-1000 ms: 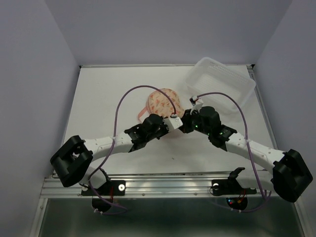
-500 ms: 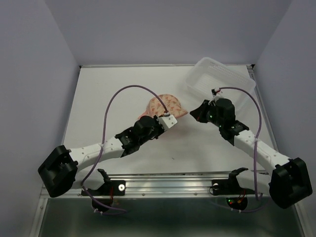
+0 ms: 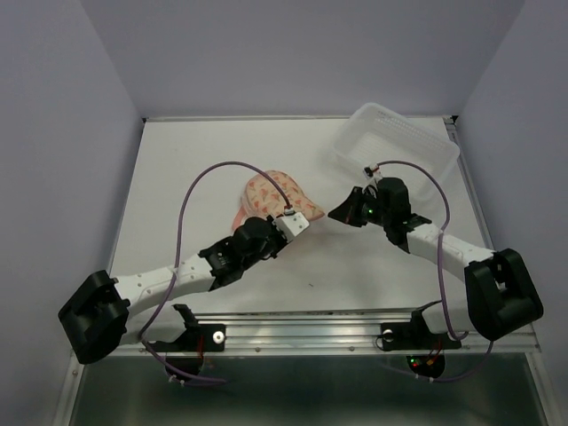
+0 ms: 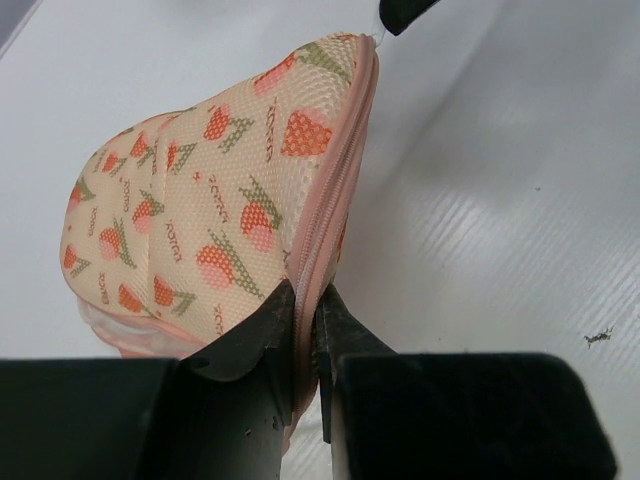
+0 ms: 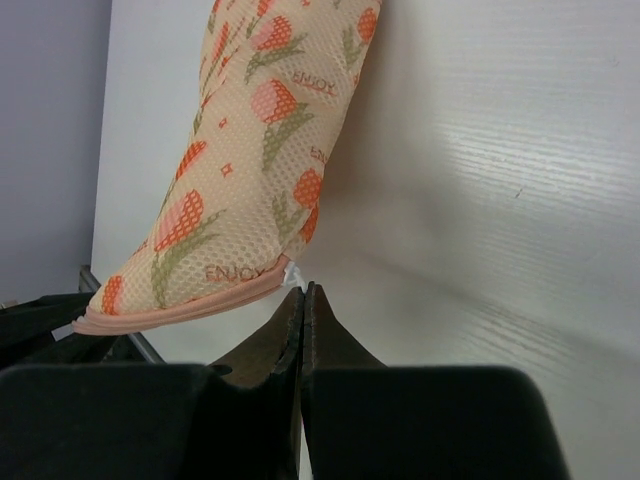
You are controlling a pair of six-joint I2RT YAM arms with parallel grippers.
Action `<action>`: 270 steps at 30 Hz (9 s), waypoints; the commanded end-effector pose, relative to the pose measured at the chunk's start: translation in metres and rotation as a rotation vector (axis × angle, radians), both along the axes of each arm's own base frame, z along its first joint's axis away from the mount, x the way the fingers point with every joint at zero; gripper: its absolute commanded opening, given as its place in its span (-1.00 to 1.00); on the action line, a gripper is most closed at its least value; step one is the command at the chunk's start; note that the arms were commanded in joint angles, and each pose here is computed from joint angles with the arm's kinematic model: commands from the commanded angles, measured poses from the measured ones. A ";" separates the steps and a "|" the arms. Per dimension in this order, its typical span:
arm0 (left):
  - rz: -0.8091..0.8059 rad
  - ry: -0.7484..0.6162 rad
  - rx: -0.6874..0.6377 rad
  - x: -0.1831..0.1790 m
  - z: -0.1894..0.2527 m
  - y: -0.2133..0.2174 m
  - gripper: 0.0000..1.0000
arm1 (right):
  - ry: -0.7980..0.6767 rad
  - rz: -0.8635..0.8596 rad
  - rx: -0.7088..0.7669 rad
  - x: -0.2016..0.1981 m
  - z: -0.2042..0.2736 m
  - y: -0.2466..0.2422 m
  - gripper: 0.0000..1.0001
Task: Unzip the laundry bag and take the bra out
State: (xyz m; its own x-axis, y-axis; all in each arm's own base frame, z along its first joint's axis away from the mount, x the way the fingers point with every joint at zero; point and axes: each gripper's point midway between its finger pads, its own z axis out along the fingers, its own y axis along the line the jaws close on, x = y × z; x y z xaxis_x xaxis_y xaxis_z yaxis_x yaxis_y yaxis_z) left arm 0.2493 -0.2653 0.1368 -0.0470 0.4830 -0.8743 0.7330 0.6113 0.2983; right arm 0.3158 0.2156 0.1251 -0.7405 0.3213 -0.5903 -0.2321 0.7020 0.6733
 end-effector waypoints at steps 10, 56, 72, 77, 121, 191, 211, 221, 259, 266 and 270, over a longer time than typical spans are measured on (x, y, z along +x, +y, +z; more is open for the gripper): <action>0.192 0.057 -0.057 0.013 0.005 0.008 0.25 | -0.055 0.053 -0.063 -0.024 -0.017 0.009 -0.97; 0.935 0.226 -0.519 0.083 0.082 0.229 0.98 | -0.379 0.245 -0.686 -0.022 0.011 0.130 0.78; 0.976 0.139 -0.530 0.069 0.092 0.245 0.98 | -0.417 0.285 -0.950 -0.020 -0.053 0.192 0.05; 0.973 0.131 -0.531 0.068 0.093 0.246 0.98 | -0.418 0.270 -0.951 -0.019 -0.050 0.190 -0.01; 0.955 0.138 -0.517 0.067 0.089 0.243 0.98 | -0.381 0.251 -0.993 -0.021 -0.072 0.179 -0.14; 0.953 0.144 -0.513 0.068 0.086 0.243 0.98 | -0.161 -0.300 -0.671 -0.027 0.009 -0.017 0.59; 0.949 0.134 -0.516 0.067 0.089 0.243 0.98 | -0.359 -0.260 -0.595 0.020 0.117 0.032 1.00; 0.944 0.135 -0.521 0.066 0.088 0.242 0.98 | -0.219 -0.108 -0.417 0.050 0.049 0.086 0.95; 0.933 0.148 -0.516 0.067 0.085 0.239 0.98 | -0.001 0.102 -0.218 0.053 -0.055 0.116 -0.16; 0.933 0.149 -0.515 0.067 0.085 0.239 0.98 | -0.039 0.117 -0.218 0.054 -0.043 0.116 -0.80; 0.933 0.148 -0.516 0.067 0.085 0.239 0.98 | -0.082 0.153 -0.188 0.051 -0.018 0.121 -0.99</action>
State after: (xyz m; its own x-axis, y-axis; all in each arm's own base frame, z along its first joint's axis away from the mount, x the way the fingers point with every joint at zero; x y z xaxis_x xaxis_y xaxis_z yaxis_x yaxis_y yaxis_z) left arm 0.3124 -0.0274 0.2142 -0.3678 -0.2316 -0.9006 -0.0902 0.9728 -0.2133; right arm 0.3577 0.3285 0.0621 -0.7853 0.0758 -0.6145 -0.3083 0.8128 0.4942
